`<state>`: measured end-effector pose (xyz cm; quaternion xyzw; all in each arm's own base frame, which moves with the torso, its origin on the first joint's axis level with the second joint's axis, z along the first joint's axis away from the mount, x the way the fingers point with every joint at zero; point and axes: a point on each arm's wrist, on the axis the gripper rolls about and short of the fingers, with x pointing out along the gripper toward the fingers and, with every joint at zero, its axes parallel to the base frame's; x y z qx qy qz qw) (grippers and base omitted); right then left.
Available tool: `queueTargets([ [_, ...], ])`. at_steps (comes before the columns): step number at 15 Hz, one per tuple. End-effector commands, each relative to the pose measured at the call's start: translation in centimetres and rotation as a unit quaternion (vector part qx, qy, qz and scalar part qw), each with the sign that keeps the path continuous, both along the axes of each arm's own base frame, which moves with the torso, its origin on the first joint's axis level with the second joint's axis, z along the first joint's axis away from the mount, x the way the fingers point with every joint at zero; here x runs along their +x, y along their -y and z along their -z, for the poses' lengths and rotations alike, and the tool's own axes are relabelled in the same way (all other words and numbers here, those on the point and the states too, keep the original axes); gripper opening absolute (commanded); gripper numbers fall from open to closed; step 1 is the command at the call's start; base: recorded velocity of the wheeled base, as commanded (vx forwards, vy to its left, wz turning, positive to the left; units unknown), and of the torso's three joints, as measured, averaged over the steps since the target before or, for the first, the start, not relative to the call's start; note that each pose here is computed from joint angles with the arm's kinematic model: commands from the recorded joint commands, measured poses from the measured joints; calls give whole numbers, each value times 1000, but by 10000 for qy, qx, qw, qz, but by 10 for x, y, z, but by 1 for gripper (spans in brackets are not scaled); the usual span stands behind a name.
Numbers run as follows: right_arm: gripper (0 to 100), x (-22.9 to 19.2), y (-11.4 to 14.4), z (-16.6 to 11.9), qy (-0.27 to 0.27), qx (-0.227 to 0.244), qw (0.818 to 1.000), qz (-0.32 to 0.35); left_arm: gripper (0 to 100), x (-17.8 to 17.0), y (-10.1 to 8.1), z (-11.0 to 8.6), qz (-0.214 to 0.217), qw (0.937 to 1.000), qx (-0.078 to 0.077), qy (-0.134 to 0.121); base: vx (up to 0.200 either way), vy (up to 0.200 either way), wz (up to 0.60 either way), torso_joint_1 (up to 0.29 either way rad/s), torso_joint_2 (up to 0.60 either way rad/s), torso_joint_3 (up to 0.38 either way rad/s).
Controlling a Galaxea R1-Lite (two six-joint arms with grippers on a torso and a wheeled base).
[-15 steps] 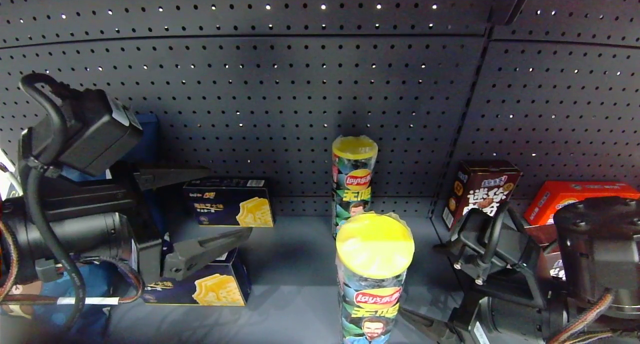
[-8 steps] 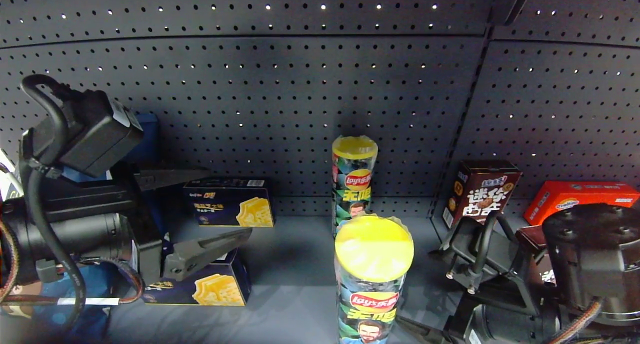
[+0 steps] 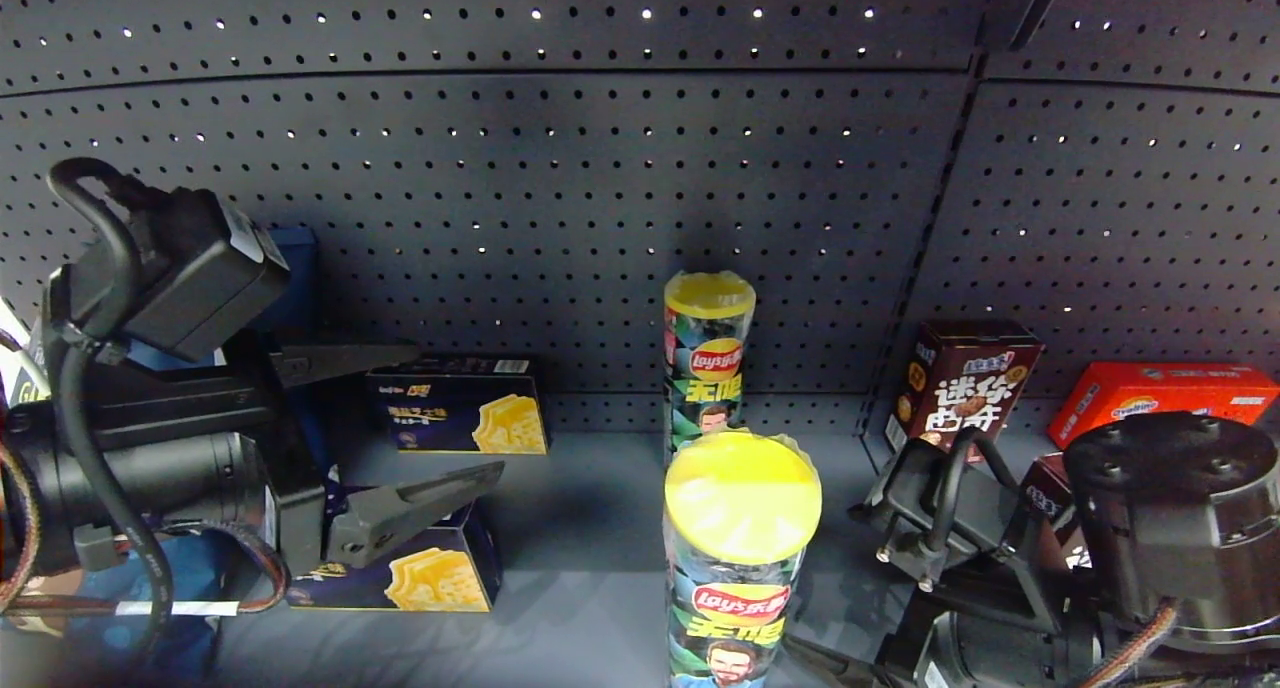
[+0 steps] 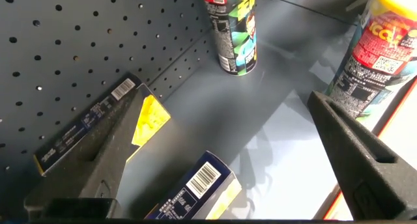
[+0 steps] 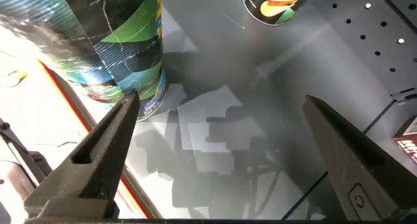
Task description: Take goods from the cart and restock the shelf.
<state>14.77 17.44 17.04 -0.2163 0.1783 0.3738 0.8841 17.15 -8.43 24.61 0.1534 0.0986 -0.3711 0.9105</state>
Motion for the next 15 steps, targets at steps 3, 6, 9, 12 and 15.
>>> queueTargets([
  [3,100,1,-1,2,-21,-28,10000,-1,100,0,0,1,2,10000,10,-21,0,0,0,0,0,0],
  [6,100,4,-5,4,-14,-25,10000,-19,100,-2,-1,3,2,10000,17,-35,0,0,0,0,0,0],
  [9,100,3,-5,5,-24,-37,10000,-19,100,-3,-2,3,-6,10000,13,-28,0,0,0,0,0,0],
  [12,100,1,0,5,-5,-21,10000,20,100,-4,-2,8,-6,9999,45,-98,0,0,0,0,0,0],
  [15,100,2,6,-7,156,154,9997,141,100,-12,-6,10,-6,10000,38,-84,0,0,0,0,0,0],
])
